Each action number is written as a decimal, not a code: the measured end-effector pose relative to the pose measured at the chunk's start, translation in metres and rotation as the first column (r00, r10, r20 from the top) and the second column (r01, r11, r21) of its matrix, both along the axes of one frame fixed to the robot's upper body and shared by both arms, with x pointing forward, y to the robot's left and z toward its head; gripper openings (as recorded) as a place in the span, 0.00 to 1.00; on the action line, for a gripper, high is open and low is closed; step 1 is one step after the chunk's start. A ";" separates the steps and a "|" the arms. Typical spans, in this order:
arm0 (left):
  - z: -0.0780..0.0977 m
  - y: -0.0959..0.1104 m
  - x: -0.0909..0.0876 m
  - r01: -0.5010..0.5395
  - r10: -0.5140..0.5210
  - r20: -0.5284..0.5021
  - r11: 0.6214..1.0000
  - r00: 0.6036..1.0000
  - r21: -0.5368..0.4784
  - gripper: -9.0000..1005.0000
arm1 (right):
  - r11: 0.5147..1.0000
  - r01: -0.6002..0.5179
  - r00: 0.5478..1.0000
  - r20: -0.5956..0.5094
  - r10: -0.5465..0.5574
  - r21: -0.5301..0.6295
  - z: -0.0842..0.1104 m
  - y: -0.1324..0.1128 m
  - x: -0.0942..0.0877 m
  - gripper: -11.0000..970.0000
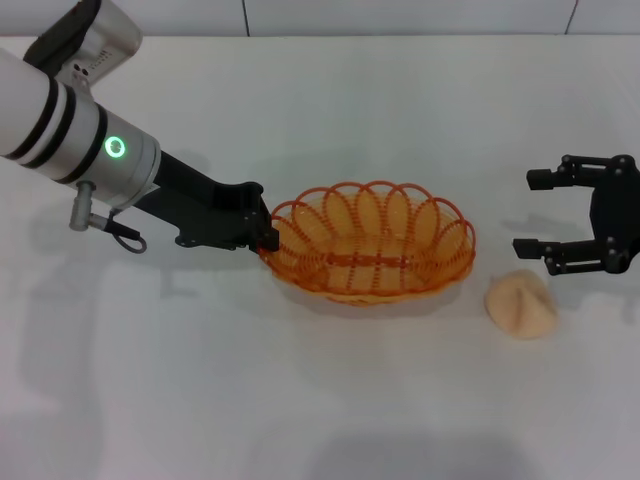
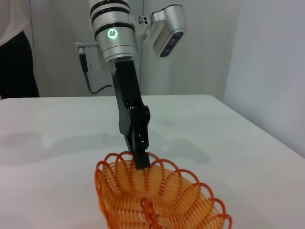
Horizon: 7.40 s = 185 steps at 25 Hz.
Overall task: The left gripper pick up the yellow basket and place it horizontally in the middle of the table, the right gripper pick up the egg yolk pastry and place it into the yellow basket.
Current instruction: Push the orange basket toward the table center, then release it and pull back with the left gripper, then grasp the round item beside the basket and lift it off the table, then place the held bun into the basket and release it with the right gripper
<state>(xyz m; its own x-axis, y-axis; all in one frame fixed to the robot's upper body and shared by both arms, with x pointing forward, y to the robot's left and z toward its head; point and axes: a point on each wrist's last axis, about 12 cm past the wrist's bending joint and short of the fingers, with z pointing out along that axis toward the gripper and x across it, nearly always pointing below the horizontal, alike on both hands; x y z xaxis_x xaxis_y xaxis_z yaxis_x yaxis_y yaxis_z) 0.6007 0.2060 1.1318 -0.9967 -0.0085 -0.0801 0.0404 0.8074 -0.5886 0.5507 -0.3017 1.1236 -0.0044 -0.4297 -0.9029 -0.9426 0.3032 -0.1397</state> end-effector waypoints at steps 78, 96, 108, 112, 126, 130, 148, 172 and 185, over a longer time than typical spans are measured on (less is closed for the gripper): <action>-0.006 0.131 -0.105 0.730 -0.431 0.867 0.672 0.251 0.123 0.88 | 0.996 0.061 0.933 -0.350 -0.079 -0.062 0.003 -0.011 -0.007 0.80; -0.004 0.132 -0.103 0.702 -0.396 0.885 0.702 0.246 0.119 0.88 | 0.981 0.031 0.899 -0.424 -0.112 -0.193 -0.010 0.019 0.000 0.77; -0.004 0.132 -0.102 0.705 -0.396 0.885 0.699 0.243 0.120 0.88 | 0.979 0.052 0.896 -0.424 -0.134 -0.199 -0.016 0.020 0.001 0.73; -0.004 0.133 -0.104 0.703 -0.400 0.886 0.699 0.235 0.129 0.88 | 0.978 0.060 0.896 -0.420 -0.141 -0.200 -0.017 0.019 0.001 0.72; -0.006 0.133 -0.109 0.704 -0.406 0.887 0.696 0.222 0.142 0.88 | 0.978 0.058 0.894 -0.426 -0.140 -0.199 -0.019 0.019 0.000 0.25; -0.007 0.134 -0.111 0.706 -0.407 0.888 0.693 0.215 0.147 0.88 | 0.978 0.058 0.894 -0.426 -0.139 -0.199 -0.019 0.019 0.000 0.21; -0.017 0.142 -0.128 0.692 -0.401 0.890 0.706 0.215 0.151 0.88 | 0.979 0.000 0.942 -0.330 -0.068 -0.202 0.049 0.011 0.014 0.08; -0.016 0.146 -0.129 0.677 -0.411 0.886 0.717 0.214 0.169 0.88 | 0.991 -0.134 0.962 -0.241 0.129 -0.006 0.023 0.115 0.018 0.07; -0.016 0.143 -0.128 0.678 -0.403 0.892 0.716 0.206 0.167 0.88 | 0.993 -0.115 0.967 -0.227 0.115 0.016 0.001 0.128 0.017 0.17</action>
<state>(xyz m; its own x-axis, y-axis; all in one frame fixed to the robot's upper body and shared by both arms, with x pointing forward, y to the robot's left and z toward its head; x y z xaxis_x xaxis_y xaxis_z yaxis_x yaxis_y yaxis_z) 0.4724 0.3487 1.1158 -0.1545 0.3502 -0.9239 0.9710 0.2266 -0.0765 0.5675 -0.1741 1.1248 -0.1600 -0.4370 -0.8851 -0.9781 0.1908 0.0826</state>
